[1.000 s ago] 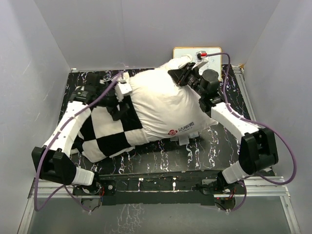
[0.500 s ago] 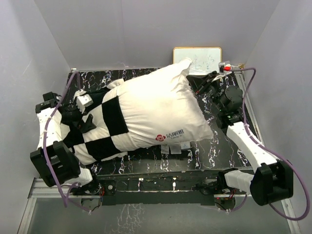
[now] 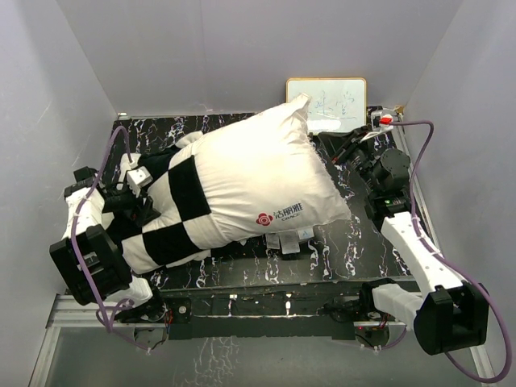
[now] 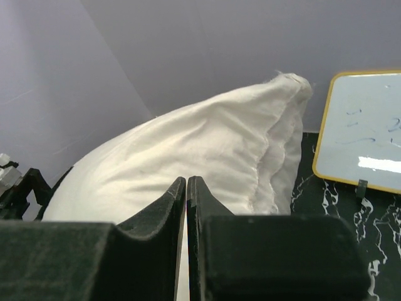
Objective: Remove the pillowcase from the pillow
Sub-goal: Remove the pillow from the pillowcase.
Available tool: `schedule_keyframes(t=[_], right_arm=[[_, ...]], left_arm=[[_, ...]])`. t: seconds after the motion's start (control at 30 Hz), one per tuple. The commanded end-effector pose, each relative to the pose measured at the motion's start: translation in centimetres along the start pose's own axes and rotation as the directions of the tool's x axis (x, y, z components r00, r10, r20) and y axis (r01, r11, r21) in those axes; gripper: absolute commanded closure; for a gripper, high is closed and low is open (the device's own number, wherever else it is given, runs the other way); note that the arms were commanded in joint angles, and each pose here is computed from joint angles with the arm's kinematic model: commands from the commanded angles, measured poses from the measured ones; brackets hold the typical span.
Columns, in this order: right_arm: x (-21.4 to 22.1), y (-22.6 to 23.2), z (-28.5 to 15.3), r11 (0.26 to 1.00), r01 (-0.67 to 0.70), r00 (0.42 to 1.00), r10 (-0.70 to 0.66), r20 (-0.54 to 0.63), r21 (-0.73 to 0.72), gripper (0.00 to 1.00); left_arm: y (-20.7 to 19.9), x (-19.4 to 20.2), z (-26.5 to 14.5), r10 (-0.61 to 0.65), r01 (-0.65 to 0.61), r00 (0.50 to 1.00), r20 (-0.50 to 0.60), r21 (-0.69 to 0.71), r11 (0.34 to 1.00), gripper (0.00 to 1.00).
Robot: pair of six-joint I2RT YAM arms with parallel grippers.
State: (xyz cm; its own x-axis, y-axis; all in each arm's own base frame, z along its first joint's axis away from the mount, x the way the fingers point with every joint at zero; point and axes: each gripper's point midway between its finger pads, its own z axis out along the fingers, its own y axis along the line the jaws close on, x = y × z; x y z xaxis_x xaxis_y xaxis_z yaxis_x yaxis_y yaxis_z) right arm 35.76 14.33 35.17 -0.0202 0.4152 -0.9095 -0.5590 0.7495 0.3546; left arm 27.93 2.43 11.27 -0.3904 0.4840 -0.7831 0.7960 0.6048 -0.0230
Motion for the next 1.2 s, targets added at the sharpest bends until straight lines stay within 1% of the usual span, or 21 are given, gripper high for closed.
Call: schedule_keyframes(t=[0.0,0.17,0.23,0.27,0.3,0.33,0.43,0.5,0.53,0.57,0.6,0.67,0.83,0.87,0.9,0.93,1.03,1.13,1.17], right_arm=[[-1.9,-0.3,-0.1,0.999,0.022,1.0,-0.023,0.019,0.036,0.92],[-1.4,-1.3,-0.7,0.997,0.017,1.0,-0.017,0.002,0.069,0.92],[-1.3,-1.8,-0.9,0.996,0.015,1.0,-0.014,-0.013,0.087,0.92],[-1.3,-2.1,-1.0,0.995,0.015,1.0,-0.014,-0.018,0.094,0.92],[-1.3,-2.3,-1.1,0.995,0.017,1.0,-0.014,-0.024,0.099,0.92],[-1.2,-2.6,-1.2,0.994,0.017,0.999,-0.014,-0.03,0.107,0.92],[-1.1,-2.7,-1.0,0.994,0.014,0.999,-0.009,-0.048,0.105,0.92],[-0.5,-3.3,-0.5,0.991,0.012,0.995,0.002,-0.102,0.132,0.92],[-0.6,-3.5,-0.2,0.988,0.017,0.992,0.002,-0.123,0.15,0.92],[-0.5,-3.7,0.1,0.985,0.02,0.989,0.006,-0.148,0.171,0.9],[-0.9,-3.5,0.5,0.982,0.029,0.988,0.0,-0.155,0.186,0.83],[-0.9,-2.8,1.0,0.981,0.04,0.985,-0.006,-0.174,0.192,0.59],[1.2,-0.6,1.8,0.985,0.073,0.967,-0.031,-0.251,0.158,0.27],[1.8,-0.2,1.9,0.987,0.076,0.963,-0.036,-0.268,0.143,0.19],[2.5,0.0,2.1,0.989,0.077,0.957,-0.037,-0.289,0.128,0.06],[3.2,0.2,2.3,0.991,0.081,0.949,-0.043,-0.311,0.11,0.02],[4.1,1.0,3.9,0.988,0.136,0.935,-0.105,-0.338,0.07,0.02],[4.7,0.2,6.5,0.978,0.18,0.916,-0.129,-0.381,0.101,0.02],[3.9,0.0,7.7,0.972,0.198,0.917,-0.138,-0.375,0.128,0.01]], left_arm=[[-1.8,6.7,1.3,-0.063,0.074,0.97,-0.234,0.041,0.996,0.2],[-2.7,6.0,2.0,-0.054,0.074,0.971,-0.232,0.078,0.994,0.22],[-4.1,5.8,1.6,-0.039,0.07,0.971,-0.238,0.121,0.99,0.19],[-4.4,5.7,1.4,-0.021,0.052,0.971,-0.237,0.126,0.991,0.16],[-4.4,5.7,1.2,-0.003,0.033,0.971,-0.24,0.12,0.992,0.16],[-4.4,5.7,1.0,0.019,0.01,0.97,-0.244,0.116,0.993,0.2],[-4.0,4.6,0.9,0.029,-0.004,0.975,-0.22,0.111,0.994,0.46],[-3.8,2.8,1.2,0.002,0.019,0.983,-0.182,0.111,0.994,0.67],[-3.8,1.7,1.4,-0.021,0.039,0.988,-0.153,0.115,0.993,0.88],[-3.6,0.5,1.6,-0.047,0.062,0.991,-0.128,0.109,0.992,1.0],[-3.4,-0.7,1.8,-0.073,0.083,0.992,-0.103,0.104,0.991,1.0],[-4.2,-2.9,2.3,-0.108,0.115,0.993,-0.056,0.139,0.984,1.0],[-7.3,-6.7,3.1,-0.162,0.159,0.987,-0.007,0.244,0.957,1.0],[-7.7,-7.1,3.2,-0.161,0.156,0.987,-0.001,0.254,0.954,1.0],[-8.1,-7.5,3.2,-0.156,0.15,0.988,0.003,0.26,0.954,1.0],[-8.3,-7.7,3.2,-0.149,0.143,0.989,0.005,0.264,0.954,1.0],[-8.8,-8.1,3.6,-0.136,0.13,0.991,0.004,0.277,0.952,1.0],[-9.4,-8.7,3.9,-0.121,0.115,0.993,-0.001,0.294,0.949,1.0],[-9.7,-9.0,3.9,-0.118,0.113,0.993,-0.001,0.304,0.946,1.0]])
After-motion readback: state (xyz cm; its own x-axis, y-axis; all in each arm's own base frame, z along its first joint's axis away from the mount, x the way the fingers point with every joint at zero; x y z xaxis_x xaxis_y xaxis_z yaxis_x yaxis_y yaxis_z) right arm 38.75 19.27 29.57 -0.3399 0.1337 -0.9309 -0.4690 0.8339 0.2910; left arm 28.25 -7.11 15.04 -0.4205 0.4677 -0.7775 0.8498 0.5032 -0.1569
